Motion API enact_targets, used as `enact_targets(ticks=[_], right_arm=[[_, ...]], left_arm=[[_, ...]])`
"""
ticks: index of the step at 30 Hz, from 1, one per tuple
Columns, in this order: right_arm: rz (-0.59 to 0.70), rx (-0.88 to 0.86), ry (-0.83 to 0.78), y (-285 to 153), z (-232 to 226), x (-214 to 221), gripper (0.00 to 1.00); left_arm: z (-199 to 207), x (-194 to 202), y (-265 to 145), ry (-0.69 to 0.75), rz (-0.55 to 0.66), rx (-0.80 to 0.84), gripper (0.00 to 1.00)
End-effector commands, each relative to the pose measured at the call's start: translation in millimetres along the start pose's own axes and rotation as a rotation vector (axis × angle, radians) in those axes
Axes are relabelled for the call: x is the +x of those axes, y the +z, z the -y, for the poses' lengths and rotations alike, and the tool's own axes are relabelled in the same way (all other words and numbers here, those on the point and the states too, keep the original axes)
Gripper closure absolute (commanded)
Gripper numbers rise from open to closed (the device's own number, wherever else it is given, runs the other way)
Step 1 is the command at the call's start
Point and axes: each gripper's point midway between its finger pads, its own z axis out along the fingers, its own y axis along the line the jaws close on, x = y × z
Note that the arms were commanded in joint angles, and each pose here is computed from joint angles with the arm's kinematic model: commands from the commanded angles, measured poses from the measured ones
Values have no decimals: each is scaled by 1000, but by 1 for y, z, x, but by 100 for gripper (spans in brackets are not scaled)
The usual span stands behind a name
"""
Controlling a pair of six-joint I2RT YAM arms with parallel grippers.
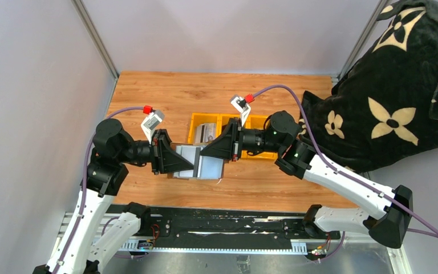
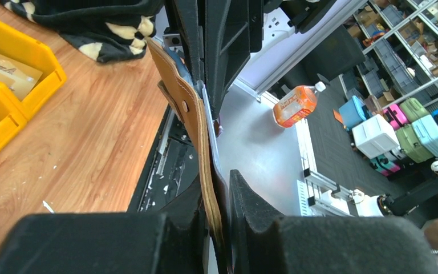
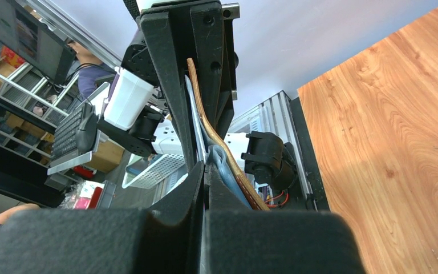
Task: Take the credit cards out of the card holder
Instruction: Remove the credit card from the card holder.
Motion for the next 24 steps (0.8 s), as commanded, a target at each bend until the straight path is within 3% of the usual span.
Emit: enact_targets(ticks=[1,13,17,21,24], right_arm=[[17,-25,4,-7,-4,-4,100],[60,-42,18,-17,-10,-6,100],[83,-66,47,-12,-13,-10,100],[72,-103,64,-2,-16,-6,79],[64,-118,58,2,-18,-4,74]], left_arm=[[24,-14,-2,91,19,55,83],[26,-21,-2,93,45,45,84],[25,-25,-1,87,59,36,90],[20,-30,0,80,81,8,96],[18,-33,0,80,98,-8,98]])
